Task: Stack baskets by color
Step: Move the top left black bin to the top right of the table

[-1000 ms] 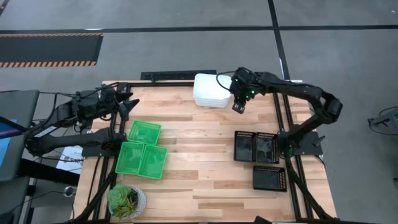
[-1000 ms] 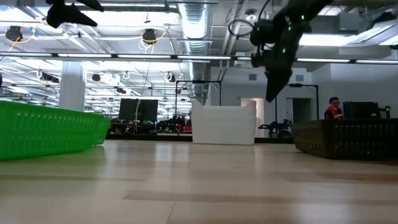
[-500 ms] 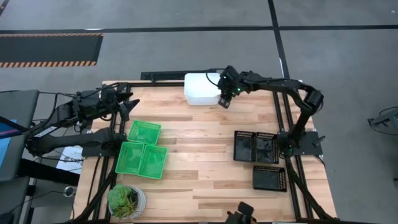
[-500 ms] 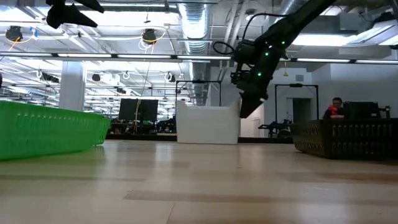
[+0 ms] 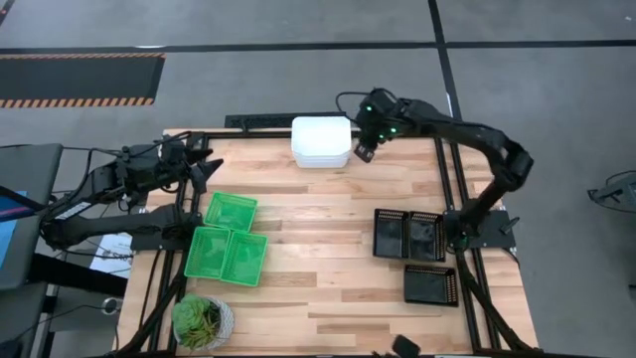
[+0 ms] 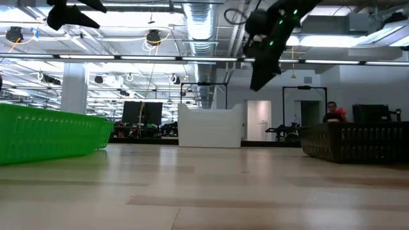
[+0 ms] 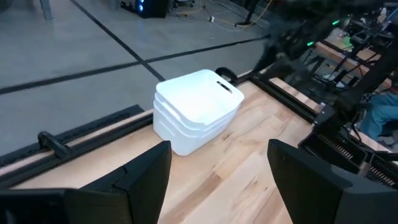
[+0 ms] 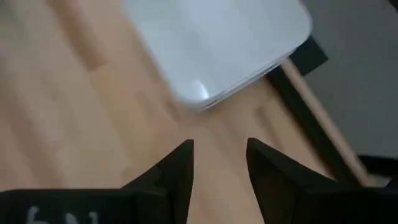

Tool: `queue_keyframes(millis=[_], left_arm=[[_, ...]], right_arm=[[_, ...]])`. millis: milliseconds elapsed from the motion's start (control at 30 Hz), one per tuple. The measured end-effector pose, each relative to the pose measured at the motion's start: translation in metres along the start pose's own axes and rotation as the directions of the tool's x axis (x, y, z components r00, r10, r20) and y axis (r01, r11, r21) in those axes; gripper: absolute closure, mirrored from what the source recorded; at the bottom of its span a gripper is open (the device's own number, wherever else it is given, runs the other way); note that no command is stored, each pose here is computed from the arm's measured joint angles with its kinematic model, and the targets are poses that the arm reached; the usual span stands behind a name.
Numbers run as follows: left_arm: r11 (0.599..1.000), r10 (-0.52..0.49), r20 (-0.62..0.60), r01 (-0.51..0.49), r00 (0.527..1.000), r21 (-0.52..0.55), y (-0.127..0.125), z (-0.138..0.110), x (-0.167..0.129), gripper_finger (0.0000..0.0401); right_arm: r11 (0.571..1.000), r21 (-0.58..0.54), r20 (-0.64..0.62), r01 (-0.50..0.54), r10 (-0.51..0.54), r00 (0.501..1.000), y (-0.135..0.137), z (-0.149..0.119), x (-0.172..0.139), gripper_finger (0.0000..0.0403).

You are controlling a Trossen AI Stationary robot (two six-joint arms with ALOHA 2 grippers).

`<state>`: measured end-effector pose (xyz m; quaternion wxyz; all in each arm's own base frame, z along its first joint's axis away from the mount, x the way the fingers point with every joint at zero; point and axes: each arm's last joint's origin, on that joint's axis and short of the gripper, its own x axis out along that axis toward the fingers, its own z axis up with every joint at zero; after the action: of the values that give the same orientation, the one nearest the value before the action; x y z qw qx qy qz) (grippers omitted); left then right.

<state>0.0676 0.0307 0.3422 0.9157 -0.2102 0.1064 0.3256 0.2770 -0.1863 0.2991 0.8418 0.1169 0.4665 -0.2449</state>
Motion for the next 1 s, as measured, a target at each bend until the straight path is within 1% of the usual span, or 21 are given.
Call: queue_keyframes(millis=[67, 167, 267, 367, 467, 600, 733, 900, 1000], left_arm=[[1.0, -0.006, -0.013, 0.006, 1.0, -0.016, 0.0, -0.001, 0.0, 0.0145], [0.999, -0.023, -0.021, 0.022, 1.0, -0.03, 0.0, -0.001, 0.0, 0.0145], [0.998, -0.041, -0.027, 0.04, 0.999, -0.042, -0.001, -0.001, 0.0, 0.0145], [0.998, -0.044, -0.027, 0.043, 0.999, -0.043, -0.001, -0.001, 0.0, 0.0145], [0.998, -0.044, -0.026, 0.043, 0.999, -0.039, -0.001, -0.001, 0.0, 0.0145], [0.998, -0.044, -0.026, 0.043, 0.999, -0.036, -0.001, -0.001, 0.0, 0.0145], [0.998, -0.044, -0.027, 0.043, 0.999, -0.034, -0.001, -0.001, 0.0, 0.0145], [0.999, -0.044, -0.026, 0.044, 0.999, -0.011, -0.001, -0.001, 0.0, 0.0145], [0.999, -0.046, -0.021, 0.046, 0.999, -0.01, -0.001, -0.001, 0.0, 0.0145]], right_arm=[[1.0, 0.017, -0.016, -0.016, 0.016, 1.0, 0.009, -0.006, -0.018, 0.0234], [0.998, 0.049, -0.104, -0.036, 0.041, 0.994, 0.023, -0.022, -0.041, 0.0234], [0.996, 0.076, -0.179, -0.054, 0.067, 0.982, 0.043, -0.04, -0.054, 0.0235], [0.995, 0.049, -0.221, -0.089, 0.098, 0.97, 0.066, -0.063, -0.062, 0.0237], [0.994, 0.04, -0.257, -0.103, 0.11, 0.96, 0.086, -0.089, -0.062, 0.0239], [0.998, 0.031, -0.269, -0.059, 0.066, 0.961, 0.105, -0.123, -0.057, 0.0242], [1.0, 0.017, -0.281, -0.025, 0.029, 0.959, 0.116, -0.149, -0.044, 0.0244], [0.999, -0.025, -0.327, 0.032, -0.038, 0.944, 0.123, -0.17, -0.025, 0.0243], [0.998, 0.01, -0.357, 0.066, -0.058, 0.932, 0.125, -0.175, -0.018, 0.0244]])
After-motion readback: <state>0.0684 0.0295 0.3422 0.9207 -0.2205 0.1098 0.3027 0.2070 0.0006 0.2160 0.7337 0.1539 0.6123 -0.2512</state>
